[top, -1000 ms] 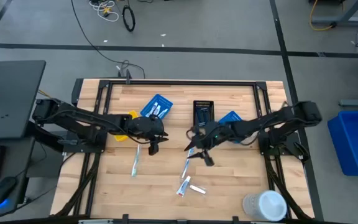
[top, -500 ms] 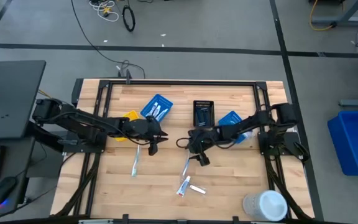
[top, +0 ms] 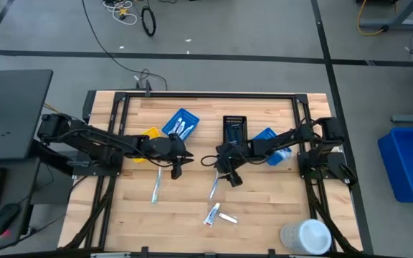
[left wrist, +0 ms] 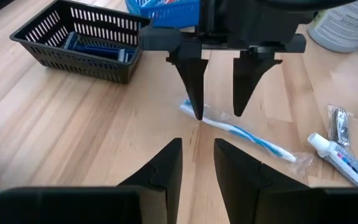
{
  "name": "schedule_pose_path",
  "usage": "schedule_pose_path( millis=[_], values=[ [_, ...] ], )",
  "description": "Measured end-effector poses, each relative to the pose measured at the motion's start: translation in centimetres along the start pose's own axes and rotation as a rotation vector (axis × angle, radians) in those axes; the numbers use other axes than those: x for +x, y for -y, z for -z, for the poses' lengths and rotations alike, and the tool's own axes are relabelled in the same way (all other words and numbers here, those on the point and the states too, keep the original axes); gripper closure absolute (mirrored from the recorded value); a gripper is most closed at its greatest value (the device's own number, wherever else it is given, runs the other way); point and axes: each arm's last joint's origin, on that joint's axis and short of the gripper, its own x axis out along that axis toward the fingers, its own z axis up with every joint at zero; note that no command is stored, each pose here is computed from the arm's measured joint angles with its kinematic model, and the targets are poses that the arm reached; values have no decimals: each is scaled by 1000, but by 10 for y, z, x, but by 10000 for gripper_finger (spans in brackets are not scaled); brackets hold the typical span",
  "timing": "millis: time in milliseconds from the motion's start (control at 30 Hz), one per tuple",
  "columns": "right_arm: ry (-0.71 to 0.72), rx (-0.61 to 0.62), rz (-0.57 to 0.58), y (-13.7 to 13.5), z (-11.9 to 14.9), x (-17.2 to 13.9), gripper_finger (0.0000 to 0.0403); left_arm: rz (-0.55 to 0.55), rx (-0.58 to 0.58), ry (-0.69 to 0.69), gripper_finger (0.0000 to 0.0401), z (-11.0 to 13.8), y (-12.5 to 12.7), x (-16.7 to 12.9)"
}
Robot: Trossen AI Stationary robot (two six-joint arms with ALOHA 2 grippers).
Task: Pick & Place Travel size toiletries
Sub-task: Put the blue toothbrush into the right blue bin
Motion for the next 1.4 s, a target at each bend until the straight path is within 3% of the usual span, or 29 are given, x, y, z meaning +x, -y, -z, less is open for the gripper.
schedule_pose_path(
  millis=[400, 1067, 1267, 1400],
  values=[
    [-99, -17, -9, 10, 20, -2, 152, -27, 11, 6, 303, 0, -1, 0],
    [-178, 23, -51, 4, 27, -3, 299, -28, 11, 6, 303, 0, -1, 0],
    [-206, 103, -48, -1, 24, -16, 308, -28, 11, 6, 303, 0, -1, 0],
    [-218, 169, -55, -9, 5, -46, 309, -28, 11, 6, 303, 0, -1, 0]
  ],
)
